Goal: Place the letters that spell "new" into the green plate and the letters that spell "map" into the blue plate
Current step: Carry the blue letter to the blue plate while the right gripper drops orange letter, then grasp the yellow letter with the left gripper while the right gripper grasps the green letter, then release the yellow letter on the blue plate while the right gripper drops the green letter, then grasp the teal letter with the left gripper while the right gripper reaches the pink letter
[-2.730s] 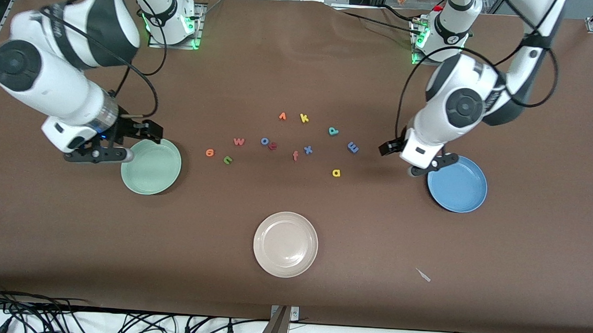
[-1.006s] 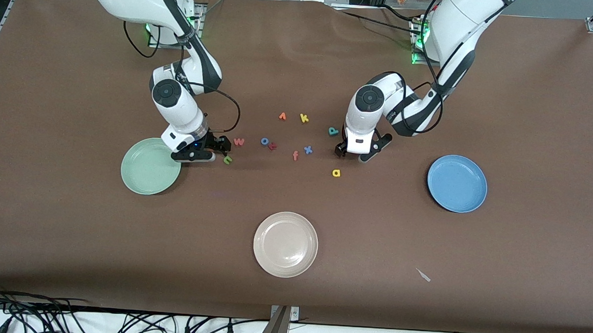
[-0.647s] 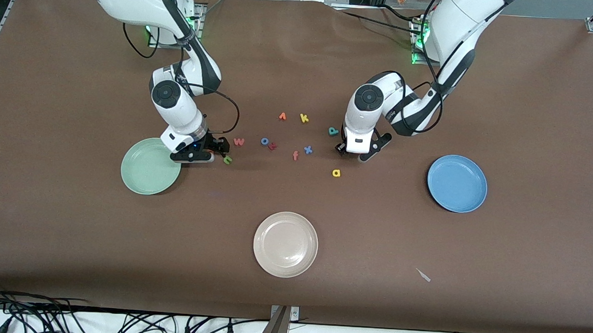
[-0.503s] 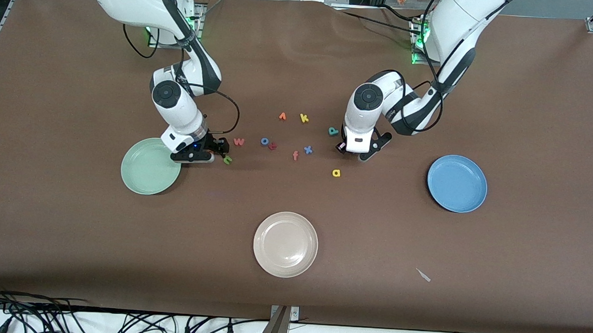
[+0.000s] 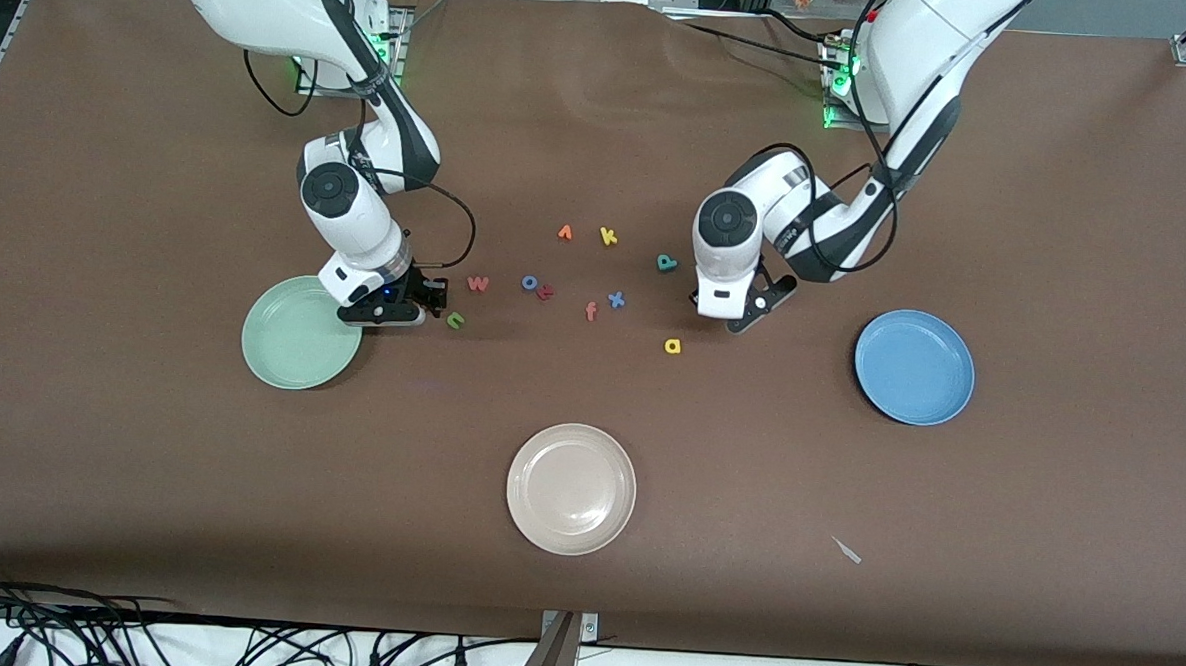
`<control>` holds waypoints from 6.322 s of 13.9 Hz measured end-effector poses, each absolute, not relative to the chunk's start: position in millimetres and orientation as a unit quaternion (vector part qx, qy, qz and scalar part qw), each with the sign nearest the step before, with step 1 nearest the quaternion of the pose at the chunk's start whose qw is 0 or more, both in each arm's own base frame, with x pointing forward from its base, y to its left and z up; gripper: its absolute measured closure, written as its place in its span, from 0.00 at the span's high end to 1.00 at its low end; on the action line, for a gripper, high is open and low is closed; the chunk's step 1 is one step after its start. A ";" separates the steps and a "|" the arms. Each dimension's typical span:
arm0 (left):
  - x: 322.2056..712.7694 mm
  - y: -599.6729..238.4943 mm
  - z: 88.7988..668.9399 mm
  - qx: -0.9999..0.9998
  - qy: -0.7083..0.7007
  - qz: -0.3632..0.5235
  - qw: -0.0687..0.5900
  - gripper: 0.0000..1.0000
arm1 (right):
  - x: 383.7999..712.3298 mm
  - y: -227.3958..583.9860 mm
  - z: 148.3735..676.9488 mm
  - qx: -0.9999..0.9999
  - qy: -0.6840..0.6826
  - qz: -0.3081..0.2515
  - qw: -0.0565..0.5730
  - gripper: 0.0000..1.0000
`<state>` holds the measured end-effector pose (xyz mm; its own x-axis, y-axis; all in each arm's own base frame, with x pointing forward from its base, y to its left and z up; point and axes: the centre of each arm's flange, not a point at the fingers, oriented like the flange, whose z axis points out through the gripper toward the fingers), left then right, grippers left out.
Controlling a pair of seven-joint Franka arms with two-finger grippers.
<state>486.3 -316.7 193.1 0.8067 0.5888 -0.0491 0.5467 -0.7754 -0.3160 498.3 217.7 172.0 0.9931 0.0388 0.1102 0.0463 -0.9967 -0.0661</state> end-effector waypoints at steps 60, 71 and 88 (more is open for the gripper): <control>621.0 -89.3 236.3 -0.967 0.134 0.213 0.044 0.28 | 508.2 281.5 172.4 -0.986 0.147 -0.068 0.049 0.39; 614.3 -76.5 227.0 -0.969 0.100 0.224 0.019 0.93 | 549.6 184.8 222.3 -0.999 0.013 -0.049 -0.020 0.30; 381.4 -392.3 221.9 -0.971 -0.229 0.062 0.013 1.00 | 521.2 200.4 241.5 -0.998 0.062 -0.009 0.001 0.65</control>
<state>381.4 -392.3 221.9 0.8875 0.4462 -0.1149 0.4429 -0.8949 -0.0543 521.2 200.4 241.5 0.9922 -0.1237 0.0171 -0.1236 -0.9923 -0.0032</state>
